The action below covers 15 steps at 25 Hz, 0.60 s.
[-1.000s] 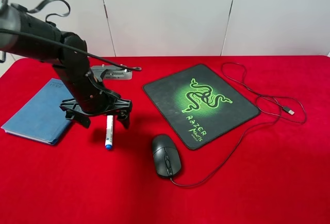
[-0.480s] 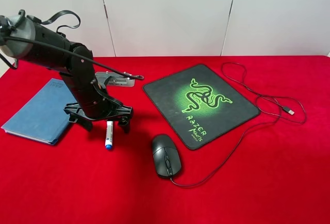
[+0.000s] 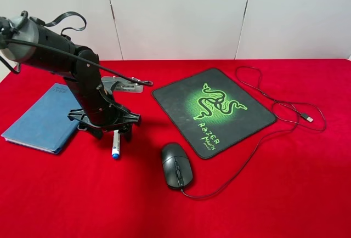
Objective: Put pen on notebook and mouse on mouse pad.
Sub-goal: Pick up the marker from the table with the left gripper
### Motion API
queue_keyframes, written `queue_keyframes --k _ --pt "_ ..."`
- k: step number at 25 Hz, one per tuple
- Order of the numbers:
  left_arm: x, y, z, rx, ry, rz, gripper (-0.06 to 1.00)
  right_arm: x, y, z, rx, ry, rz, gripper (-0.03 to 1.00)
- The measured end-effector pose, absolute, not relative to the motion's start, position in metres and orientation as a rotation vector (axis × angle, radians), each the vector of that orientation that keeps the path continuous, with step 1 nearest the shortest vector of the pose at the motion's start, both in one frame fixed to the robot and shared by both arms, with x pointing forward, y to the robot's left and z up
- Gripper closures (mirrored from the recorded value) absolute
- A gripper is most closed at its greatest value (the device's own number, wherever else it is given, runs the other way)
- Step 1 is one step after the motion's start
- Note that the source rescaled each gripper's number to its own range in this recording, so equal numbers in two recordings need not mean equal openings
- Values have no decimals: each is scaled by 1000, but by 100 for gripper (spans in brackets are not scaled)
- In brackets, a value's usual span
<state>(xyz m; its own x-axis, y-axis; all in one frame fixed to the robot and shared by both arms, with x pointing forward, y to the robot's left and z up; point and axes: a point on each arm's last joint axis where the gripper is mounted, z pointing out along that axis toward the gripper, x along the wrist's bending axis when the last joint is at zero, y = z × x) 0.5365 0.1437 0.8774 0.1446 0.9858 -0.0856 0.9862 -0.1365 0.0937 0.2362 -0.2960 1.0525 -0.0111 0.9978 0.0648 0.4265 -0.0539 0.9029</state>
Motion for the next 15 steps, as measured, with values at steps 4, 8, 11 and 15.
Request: queue_keyframes --k 4,8,11,15 --pt "536 144 877 2280 1978 -8 46 236 -296 1052 1564 1517 1033 -3" --pt "536 144 877 2284 1982 -13 64 236 -296 1052 1564 1517 1033 -3" --pt "535 144 877 2286 1985 -17 77 236 -296 1052 1564 1517 1033 -3" --pt "535 144 877 2289 1989 -21 88 236 -296 1052 1564 1517 1033 -3"
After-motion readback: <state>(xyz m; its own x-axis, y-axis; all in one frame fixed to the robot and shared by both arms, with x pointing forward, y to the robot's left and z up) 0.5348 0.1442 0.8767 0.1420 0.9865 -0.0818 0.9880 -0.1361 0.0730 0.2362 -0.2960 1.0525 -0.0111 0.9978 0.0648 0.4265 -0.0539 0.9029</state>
